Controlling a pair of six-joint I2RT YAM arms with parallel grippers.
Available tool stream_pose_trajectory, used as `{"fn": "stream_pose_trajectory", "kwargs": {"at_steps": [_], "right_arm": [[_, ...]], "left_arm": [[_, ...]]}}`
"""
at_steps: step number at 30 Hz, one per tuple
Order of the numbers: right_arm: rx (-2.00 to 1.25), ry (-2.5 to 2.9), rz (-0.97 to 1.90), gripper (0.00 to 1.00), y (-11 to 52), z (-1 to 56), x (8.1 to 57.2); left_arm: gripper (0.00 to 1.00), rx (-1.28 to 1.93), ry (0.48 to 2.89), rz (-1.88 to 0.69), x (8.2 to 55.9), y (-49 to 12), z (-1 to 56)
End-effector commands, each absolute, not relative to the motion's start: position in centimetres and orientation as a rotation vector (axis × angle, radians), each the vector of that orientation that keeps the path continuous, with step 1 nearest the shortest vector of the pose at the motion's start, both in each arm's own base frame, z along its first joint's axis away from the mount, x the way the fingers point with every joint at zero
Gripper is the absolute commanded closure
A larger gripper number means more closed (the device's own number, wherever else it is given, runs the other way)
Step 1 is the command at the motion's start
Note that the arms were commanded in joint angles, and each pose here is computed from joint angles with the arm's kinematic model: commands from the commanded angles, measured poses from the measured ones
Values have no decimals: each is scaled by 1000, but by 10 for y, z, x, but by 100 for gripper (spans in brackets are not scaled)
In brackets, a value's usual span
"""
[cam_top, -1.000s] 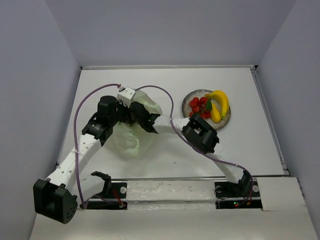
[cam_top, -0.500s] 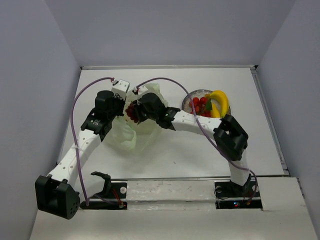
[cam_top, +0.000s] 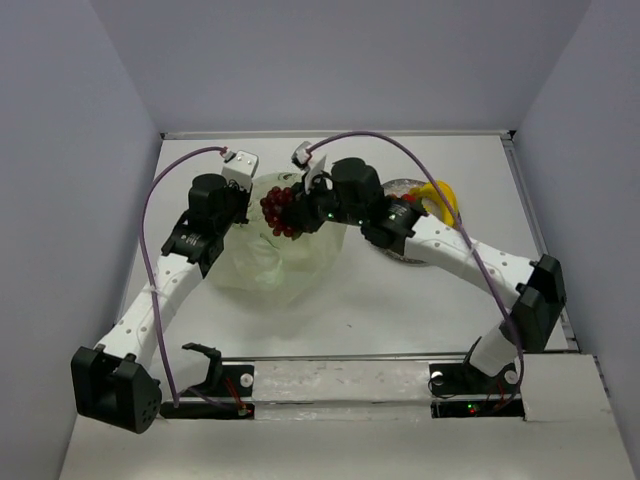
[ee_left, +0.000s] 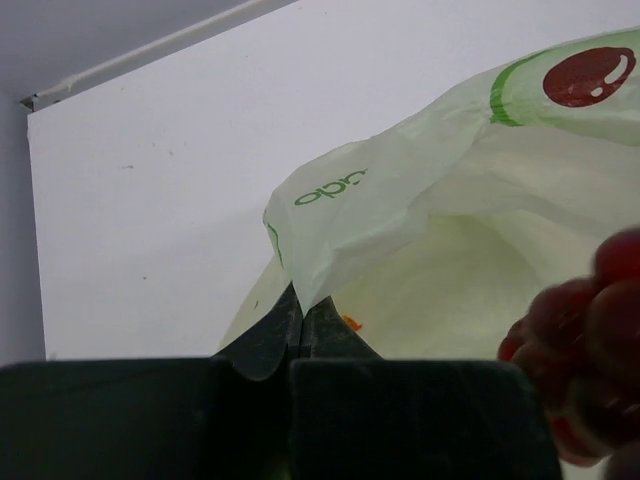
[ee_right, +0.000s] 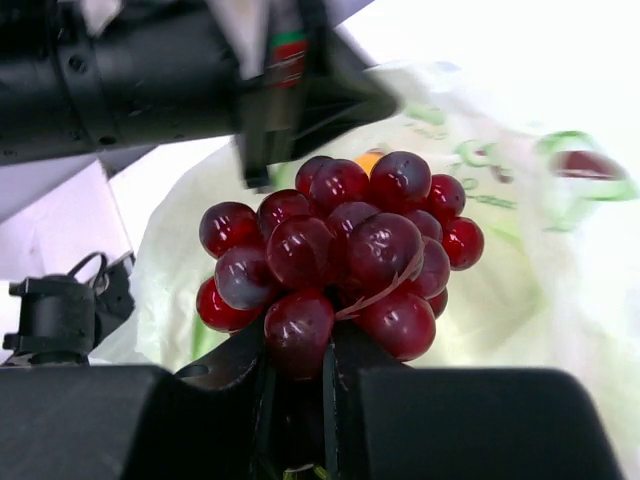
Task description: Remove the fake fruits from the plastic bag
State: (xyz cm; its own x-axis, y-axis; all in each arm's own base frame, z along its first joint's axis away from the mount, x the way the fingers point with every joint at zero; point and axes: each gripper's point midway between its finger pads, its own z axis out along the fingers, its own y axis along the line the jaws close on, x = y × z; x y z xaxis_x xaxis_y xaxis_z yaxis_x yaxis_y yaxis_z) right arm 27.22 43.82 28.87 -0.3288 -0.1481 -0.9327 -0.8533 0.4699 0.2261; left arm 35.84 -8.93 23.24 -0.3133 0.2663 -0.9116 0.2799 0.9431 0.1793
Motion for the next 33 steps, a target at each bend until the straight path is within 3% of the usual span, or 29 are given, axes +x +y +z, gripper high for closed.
{"fn": "stream_pose_trajectory", "kwargs": {"at_steps": [1, 6, 9, 13, 19, 24, 33], "right_arm": [[-620, 1599, 885, 99, 375, 399, 305], [-405, 1524, 753, 99, 299, 465, 330], [-250, 1571, 494, 99, 240, 466, 358], [-129, 1748, 230, 99, 167, 411, 401], [-33, 1844, 167, 99, 110, 372, 437], [43, 1986, 68, 99, 48, 299, 472], [-41, 2103, 159, 99, 68, 240, 484]], "left_arm": [[100, 379, 1801, -13, 357, -87, 266], [100, 385, 1792, -15, 353, -87, 268], [100, 388, 1782, -14, 352, -87, 272], [100, 386, 1767, -21, 351, -87, 277], [100, 388, 1758, -12, 346, -85, 280], [100, 394, 1751, -25, 342, -86, 280], [100, 397, 1745, -22, 338, -85, 280]]}}
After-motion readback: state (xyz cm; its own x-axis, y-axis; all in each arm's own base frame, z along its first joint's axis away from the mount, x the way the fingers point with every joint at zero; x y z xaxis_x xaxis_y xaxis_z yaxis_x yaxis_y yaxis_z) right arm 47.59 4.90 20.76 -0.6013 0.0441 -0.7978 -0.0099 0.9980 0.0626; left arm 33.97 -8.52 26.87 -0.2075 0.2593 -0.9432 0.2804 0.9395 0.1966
